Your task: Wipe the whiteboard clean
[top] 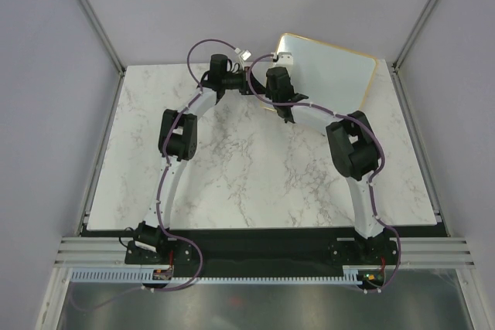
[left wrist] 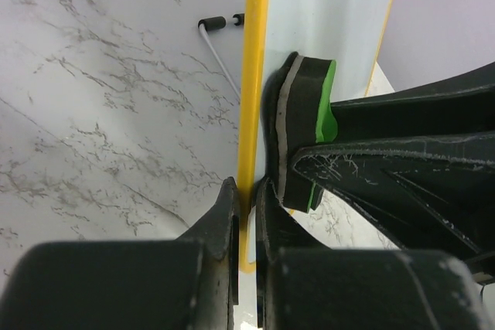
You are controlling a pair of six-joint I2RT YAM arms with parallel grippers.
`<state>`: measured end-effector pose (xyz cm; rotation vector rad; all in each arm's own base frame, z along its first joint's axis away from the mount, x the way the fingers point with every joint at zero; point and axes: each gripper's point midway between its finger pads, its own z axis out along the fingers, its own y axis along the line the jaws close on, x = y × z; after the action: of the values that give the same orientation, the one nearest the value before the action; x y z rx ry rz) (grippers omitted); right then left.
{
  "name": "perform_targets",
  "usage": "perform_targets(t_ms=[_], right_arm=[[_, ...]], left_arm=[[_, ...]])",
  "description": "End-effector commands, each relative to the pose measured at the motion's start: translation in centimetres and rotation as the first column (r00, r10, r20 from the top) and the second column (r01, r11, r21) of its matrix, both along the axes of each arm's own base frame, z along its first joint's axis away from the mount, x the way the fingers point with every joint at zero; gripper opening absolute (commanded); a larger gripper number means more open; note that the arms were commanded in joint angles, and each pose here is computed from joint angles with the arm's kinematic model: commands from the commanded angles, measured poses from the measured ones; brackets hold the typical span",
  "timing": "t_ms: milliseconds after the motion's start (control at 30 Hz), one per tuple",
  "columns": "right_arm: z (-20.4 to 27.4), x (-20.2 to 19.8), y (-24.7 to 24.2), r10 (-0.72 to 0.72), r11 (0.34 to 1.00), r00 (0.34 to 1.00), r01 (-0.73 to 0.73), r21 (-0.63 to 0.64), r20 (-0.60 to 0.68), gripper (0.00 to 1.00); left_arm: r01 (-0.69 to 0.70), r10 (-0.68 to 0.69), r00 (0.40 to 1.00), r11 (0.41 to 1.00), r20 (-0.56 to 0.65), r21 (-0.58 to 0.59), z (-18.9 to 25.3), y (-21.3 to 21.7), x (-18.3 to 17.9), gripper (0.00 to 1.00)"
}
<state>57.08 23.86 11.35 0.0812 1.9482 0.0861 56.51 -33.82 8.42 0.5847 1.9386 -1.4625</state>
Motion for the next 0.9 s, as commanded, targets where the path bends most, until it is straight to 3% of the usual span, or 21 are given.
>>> perform_targets(t_ms=[0, 300, 367, 533, 867], right_arm=[[-3.3, -0.3, 0.4, 0.008, 1.000, 0.998, -0.008, -0.011, -0.067, 0.00], [2.0, 3.3, -1.9, -0.054, 0.997, 0.998, 0.055, -0.051, 0.029, 0.00], [1.4, 3.2, -1.6, -0.046, 0.997, 0.999, 0.046, -0.058, 0.007, 0.00], [-4.1, -0.5, -2.0, -0.036, 0.999, 0.992, 0.034, -0.013, -0.119, 0.00], [-6.6, -6.0, -1.1, 0.015, 1.000, 0.978, -0.012, 0.016, -0.209, 0.00]], left_arm=[[-0.016, 0.016, 0.998, 1.000, 0.058, 0.005, 1.9, -0.1, 0.4, 0.02], [-0.023, 0.022, 0.997, 1.000, 0.078, 0.014, 2.1, 0.1, 0.6, 0.02], [-0.023, 0.022, 0.997, 1.000, 0.081, 0.014, 2.2, 0.0, 0.6, 0.02], [-0.018, 0.017, 0.996, 1.000, 0.086, 0.013, 2.5, 0.0, 0.5, 0.02], [-0.020, 0.019, 0.995, 1.000, 0.101, 0.015, 2.8, 0.0, 0.6, 0.02]])
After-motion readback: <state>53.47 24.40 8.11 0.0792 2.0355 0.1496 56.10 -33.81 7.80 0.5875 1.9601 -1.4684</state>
